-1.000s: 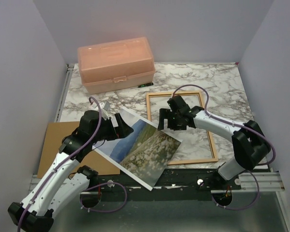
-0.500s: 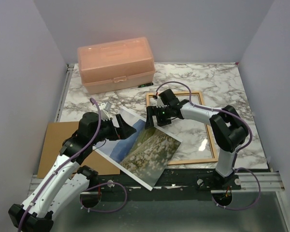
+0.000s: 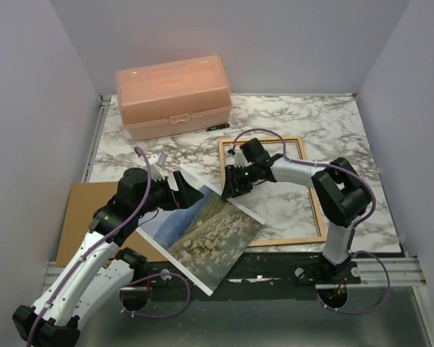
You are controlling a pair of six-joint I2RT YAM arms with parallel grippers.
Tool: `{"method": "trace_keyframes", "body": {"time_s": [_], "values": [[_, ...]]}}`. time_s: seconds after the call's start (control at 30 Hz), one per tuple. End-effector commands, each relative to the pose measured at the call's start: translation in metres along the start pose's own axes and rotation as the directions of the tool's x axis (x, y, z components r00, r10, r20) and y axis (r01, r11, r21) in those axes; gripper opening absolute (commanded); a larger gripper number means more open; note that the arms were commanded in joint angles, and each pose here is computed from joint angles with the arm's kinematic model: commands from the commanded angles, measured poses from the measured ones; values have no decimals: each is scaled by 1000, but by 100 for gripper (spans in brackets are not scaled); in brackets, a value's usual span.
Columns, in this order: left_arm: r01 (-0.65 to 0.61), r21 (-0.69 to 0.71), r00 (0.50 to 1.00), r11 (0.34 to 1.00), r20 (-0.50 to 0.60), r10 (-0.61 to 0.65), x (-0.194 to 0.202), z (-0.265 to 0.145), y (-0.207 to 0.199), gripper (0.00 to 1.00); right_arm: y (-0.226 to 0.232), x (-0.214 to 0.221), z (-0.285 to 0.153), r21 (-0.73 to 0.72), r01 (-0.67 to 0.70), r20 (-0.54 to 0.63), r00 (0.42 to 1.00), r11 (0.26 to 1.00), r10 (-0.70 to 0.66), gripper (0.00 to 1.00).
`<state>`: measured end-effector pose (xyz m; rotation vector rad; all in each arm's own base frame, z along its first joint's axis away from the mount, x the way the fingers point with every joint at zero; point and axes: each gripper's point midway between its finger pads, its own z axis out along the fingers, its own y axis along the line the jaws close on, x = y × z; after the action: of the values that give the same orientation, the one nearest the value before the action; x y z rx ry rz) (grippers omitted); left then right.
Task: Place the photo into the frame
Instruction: Move the photo to the photo frame.
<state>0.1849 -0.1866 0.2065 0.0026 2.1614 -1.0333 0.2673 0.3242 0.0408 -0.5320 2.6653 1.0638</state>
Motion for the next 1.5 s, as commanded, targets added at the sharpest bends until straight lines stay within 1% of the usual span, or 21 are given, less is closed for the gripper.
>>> {"method": "trace_keyframes", "body": {"time_s": [0.0,0.17,0.23,0.33,0.43,0.53,0.7,0.8,0.87,0.93,1.03,1.1,1.13,1.17,1.2,1.23,1.27,1.3,1.33,1.43,1.47], "values": [[-24,4,999,1000,22,24,-10,-6,-6,99,11,12,-7,-57,-9,-9,1000,998,9,37],[-16,-7,1000,1000,25,16,-6,-7,-2,98,25,19,-16,-129,-21,-10,1000,991,20,32],[-12,-12,999,1000,30,12,-6,-7,-1,98,30,24,-18,-162,-35,-12,999,986,33,27],[-11,-5,999,1000,31,11,-8,-7,-3,99,35,30,-22,-190,-56,-8,998,980,55,12],[-9,-2,1000,1000,27,9,-8,-7,-5,99,40,33,-26,-217,-73,6,997,974,76,1],[-6,0,1000,1000,22,6,-7,-7,-5,99,39,32,-34,-185,-96,52,993,978,107,1],[-3,-6,1000,1000,27,3,-5,-7,-1,99,35,19,-62,-79,-139,199,968,987,152,0],[-4,-4,1000,1000,26,4,-6,-6,-2,99,26,15,-85,2,-184,307,935,983,175,0],[-1,-1,1000,1000,21,1,-6,-5,-3,99,19,13,-103,51,-230,388,901,972,193,0],[4,3,1000,1000,15,-4,-5,-3,-3,99,12,15,-115,80,-273,443,872,959,211,0],[16,8,1000,1000,7,-16,-2,-1,-2,98,1,24,-124,118,-332,478,845,936,240,0],[18,7,1000,1000,8,-18,-2,0,-1,98,-5,32,-122,134,-349,467,848,927,252,1],[18,6,1000,1000,8,-18,-2,0,-1,98,-7,37,-120,143,-358,453,853,923,261,4],[17,5,1000,1000,9,-17,-2,0,-1,99,-10,41,-118,152,-363,439,858,920,266,10],[17,4,1000,1000,9,-17,-3,0,-1,99,-12,46,-115,161,-365,421,866,917,271,17],[16,6,1000,1000,11,-16,-4,0,-2,99,-15,50,-112,169,-366,403,873,915,275,28],[16,6,1000,1000,10,-16,-4,0,-2,99,-16,52,-110,179,-365,393,878,914,274,47],[15,8,1000,1000,10,-15,-4,0,-3,98,-19,54,-109,189,-363,385,882,912,271,62],[16,6,1000,1000,8,-17,-3,0,-2,99,-20,55,-108,197,-354,380,887,914,262,73],[19,-5,1000,1000,3,-19,-1,0,0,98,-24,53,-109,234,-327,367,902,916,228,91],[21,-12,1000,1000,2,-21,0,0,2,98,-27,52,-110,257,-321,358,908,911,219,94]]}}
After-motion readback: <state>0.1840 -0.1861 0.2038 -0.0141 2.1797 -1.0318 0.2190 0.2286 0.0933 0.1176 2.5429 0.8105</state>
